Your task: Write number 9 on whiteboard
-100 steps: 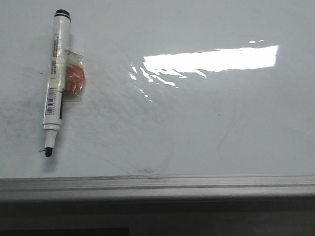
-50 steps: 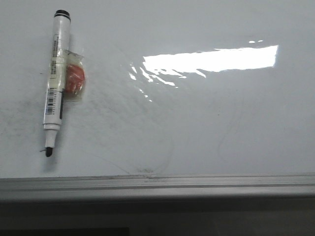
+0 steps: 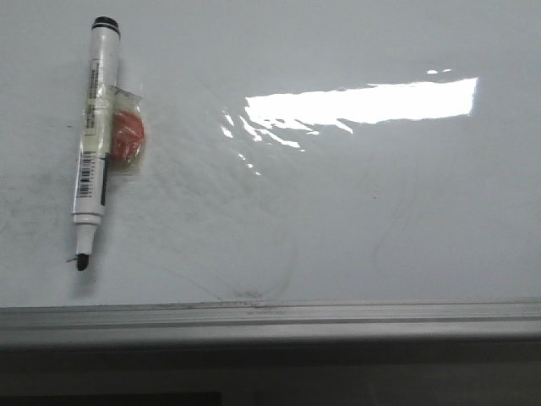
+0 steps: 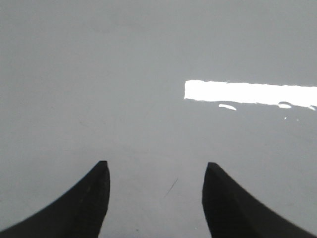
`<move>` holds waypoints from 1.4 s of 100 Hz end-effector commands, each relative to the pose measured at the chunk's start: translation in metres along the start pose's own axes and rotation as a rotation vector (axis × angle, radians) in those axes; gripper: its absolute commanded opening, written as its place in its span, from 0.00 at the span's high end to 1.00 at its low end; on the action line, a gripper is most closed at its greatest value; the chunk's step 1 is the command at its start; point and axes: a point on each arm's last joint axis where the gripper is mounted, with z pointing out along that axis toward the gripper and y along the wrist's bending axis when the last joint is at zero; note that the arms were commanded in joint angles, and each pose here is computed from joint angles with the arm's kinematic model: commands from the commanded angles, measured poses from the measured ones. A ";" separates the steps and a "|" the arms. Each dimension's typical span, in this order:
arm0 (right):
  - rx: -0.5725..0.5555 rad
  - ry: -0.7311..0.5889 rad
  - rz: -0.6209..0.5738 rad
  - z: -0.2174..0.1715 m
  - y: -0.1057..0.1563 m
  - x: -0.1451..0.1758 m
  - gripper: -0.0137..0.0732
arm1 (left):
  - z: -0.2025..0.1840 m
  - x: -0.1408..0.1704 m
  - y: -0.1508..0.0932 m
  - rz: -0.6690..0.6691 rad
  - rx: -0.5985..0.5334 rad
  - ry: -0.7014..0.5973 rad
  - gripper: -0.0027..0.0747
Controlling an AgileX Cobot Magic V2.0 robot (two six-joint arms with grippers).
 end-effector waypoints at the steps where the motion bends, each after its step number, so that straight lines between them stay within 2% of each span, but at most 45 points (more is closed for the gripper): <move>1: 0.004 -0.085 -0.010 -0.002 0.000 -0.017 0.92 | 0.001 -0.019 -0.003 -0.021 0.032 -0.128 0.44; 14: 0.004 -0.085 -0.010 -0.002 0.000 -0.017 0.92 | 0.002 -0.019 -0.010 -0.033 0.127 -0.126 0.44; 28: 0.004 -0.085 -0.010 -0.002 0.000 -0.017 0.92 | 0.009 -0.015 -0.025 -0.054 0.297 -0.076 0.44; 55: 0.004 -0.085 -0.010 -0.002 0.000 -0.017 0.92 | 0.017 0.001 -0.074 -0.074 0.688 0.090 0.44; 68: 0.004 -0.083 -0.009 -0.002 0.000 -0.016 0.92 | 0.019 0.010 -0.095 -0.152 0.776 0.160 0.44; 89: 0.004 -0.082 -0.009 -0.002 0.000 -0.016 0.92 | 0.020 0.025 -0.120 -0.166 0.848 0.226 0.44; 101: 0.004 -0.080 -0.009 -0.002 0.000 -0.016 0.92 | 0.027 0.034 -0.124 -0.225 0.782 0.278 0.44; 140: -0.002 -0.080 -0.011 -0.002 0.000 -0.016 0.92 | 0.035 0.051 -0.134 -0.184 0.752 0.337 0.46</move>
